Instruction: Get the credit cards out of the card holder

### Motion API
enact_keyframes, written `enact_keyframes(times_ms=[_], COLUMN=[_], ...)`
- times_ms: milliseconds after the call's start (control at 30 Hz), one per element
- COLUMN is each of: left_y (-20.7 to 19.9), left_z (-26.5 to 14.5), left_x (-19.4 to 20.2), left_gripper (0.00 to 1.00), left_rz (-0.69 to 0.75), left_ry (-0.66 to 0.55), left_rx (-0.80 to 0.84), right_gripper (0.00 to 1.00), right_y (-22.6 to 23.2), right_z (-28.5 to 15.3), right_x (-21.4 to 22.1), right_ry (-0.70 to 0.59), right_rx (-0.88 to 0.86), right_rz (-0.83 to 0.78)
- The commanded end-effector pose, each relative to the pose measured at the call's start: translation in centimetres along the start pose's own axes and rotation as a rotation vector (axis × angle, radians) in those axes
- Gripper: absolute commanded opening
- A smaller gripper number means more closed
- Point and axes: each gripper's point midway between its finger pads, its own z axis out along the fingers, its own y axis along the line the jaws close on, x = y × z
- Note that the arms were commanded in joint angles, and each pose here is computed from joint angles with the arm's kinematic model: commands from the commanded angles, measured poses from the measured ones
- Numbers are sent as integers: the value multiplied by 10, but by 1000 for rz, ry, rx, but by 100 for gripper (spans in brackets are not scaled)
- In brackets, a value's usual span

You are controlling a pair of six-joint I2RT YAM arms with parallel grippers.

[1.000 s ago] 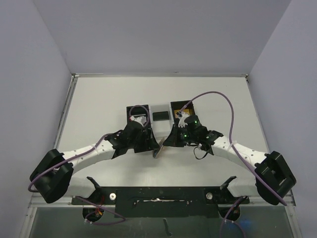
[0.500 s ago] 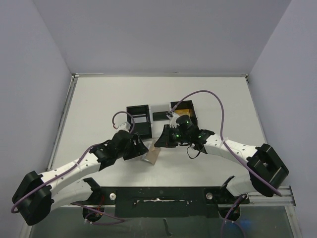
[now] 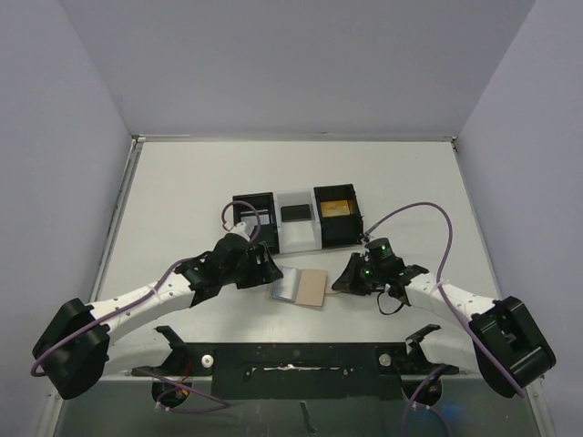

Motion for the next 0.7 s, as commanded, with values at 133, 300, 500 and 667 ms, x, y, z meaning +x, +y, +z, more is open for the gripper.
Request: enact_keyframes(times_ms=[133, 300, 500, 667], left_y=[-60, -51, -50, -48], left_z=[10, 25, 34, 40], left_x=[-10, 5, 16, 24], left_gripper=[61, 60, 59, 58], left_rz=[106, 77, 72, 68], left_ry=[48, 109, 153, 185], left_rx=[191, 159, 163, 160], right_gripper=[6, 6, 6, 6], right_y=[-16, -16, -19, -19], right_z=[6, 11, 14, 15], right_x=[-19, -19, -18, -18], right_ry=[-62, -36, -30, -25], right_rx=[109, 120, 126, 124], right_rz=[-3, -22, -22, -21])
